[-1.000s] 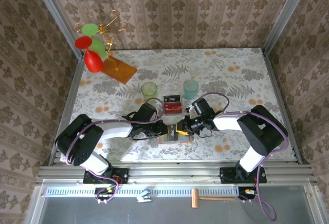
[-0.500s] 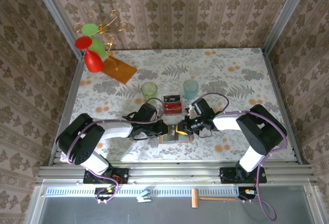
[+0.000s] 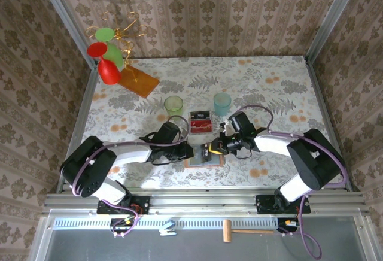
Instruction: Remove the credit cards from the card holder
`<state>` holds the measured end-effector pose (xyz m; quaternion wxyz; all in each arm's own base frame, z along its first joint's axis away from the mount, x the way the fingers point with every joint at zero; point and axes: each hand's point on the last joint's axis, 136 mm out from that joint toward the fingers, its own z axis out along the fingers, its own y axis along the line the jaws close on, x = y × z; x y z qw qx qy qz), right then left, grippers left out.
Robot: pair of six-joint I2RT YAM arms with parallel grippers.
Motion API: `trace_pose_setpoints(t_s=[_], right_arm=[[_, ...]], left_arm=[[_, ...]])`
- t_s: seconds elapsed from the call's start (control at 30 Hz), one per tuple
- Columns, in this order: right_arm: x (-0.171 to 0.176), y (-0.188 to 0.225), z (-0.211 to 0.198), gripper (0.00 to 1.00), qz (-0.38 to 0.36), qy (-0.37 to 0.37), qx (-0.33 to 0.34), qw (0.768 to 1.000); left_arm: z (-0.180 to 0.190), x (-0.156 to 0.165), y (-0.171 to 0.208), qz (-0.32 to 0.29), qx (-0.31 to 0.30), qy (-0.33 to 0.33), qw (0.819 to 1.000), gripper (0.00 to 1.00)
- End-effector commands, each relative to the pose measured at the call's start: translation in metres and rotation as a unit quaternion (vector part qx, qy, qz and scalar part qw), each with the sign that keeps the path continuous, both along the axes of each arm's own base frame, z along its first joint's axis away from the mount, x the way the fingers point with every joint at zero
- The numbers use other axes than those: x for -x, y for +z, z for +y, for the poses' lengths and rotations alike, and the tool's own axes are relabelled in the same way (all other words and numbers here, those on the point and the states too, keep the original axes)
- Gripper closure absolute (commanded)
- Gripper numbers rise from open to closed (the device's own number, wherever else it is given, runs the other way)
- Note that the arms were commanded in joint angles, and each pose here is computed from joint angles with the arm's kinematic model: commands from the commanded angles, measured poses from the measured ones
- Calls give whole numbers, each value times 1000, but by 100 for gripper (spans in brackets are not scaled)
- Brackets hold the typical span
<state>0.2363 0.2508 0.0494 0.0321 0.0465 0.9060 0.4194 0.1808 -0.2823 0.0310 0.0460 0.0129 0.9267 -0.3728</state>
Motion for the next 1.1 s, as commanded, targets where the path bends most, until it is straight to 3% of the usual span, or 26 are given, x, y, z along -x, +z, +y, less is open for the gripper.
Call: trace_pose_setpoints(t_s=[0.0,0.37,0.63,0.9,1.07], right_arm=[[7,3,-11,96,-5,6,22,1000],[-2,35,-25,100,-93,67,94,989],[-26,61,-27,100,-195,168,153,954],[-50,85,-27,100,-324,341,208,858],[-70,100,-21,100,-360,428,223,798]], left_arm=[[12,3,-3,3,-19,5,1000,85],[10,-7,13,-14,-3,5,1000,83],[24,-19,34,-46,6,19,999,78],[49,-30,53,-71,10,42,997,77],[63,-32,61,-79,12,58,995,77]])
